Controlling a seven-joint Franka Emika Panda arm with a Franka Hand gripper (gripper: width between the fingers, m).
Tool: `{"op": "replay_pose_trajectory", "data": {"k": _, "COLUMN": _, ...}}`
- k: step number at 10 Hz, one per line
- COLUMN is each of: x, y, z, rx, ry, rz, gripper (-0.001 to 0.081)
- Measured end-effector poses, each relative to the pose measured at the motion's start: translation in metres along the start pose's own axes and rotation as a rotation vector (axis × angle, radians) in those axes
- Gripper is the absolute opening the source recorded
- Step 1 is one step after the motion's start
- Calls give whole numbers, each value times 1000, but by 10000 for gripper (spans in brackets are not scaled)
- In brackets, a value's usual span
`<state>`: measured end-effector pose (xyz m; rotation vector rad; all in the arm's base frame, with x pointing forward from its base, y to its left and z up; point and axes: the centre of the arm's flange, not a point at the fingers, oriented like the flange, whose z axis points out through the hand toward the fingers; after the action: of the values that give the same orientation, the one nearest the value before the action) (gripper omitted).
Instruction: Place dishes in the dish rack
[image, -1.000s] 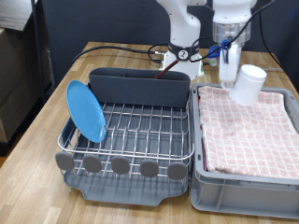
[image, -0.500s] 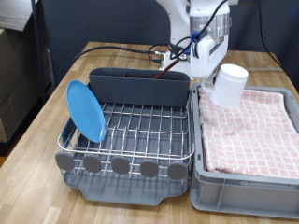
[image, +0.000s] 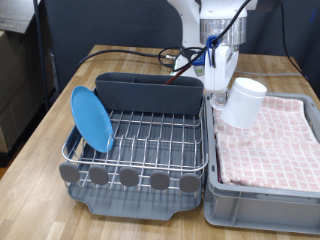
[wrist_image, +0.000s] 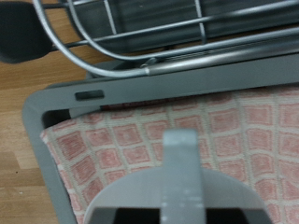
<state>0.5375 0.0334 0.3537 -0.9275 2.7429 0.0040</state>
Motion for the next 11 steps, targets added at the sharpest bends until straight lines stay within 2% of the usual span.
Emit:
{"op": "replay_pose_trajectory", "data": {"k": 1, "x": -9, "y": -8, "z": 6, "rx": 9, "ry": 4, "rz": -63, "gripper": 72}}
{"op": "replay_pose_trajectory", "data": {"k": 3, "x": -8, "y": -8, "z": 6, "rx": 7, "ry": 4, "rz": -45, "gripper": 72}}
{"op": "replay_pose_trajectory", "data": {"k": 4, "x": -6, "y": -12, "z": 5, "rx": 9, "ry": 4, "rz": -92, "gripper": 72}}
{"op": "replay_pose_trajectory", "data": {"k": 8, "x": -1, "y": -50, "z": -12, "rx": 5, "ry": 22, "rz": -384, "gripper": 72}}
{"op": "replay_pose_trajectory", "data": {"k": 10, "x": -8, "y": -72, "z": -17, "rx": 8, "ry": 10, "rz": -484, "gripper": 72}}
{"op": "replay_pose_trajectory", "data": {"k": 11, "x": -14, "y": -81, "z": -15, "rx": -7, "ry": 6, "rz": -558, "gripper": 72}}
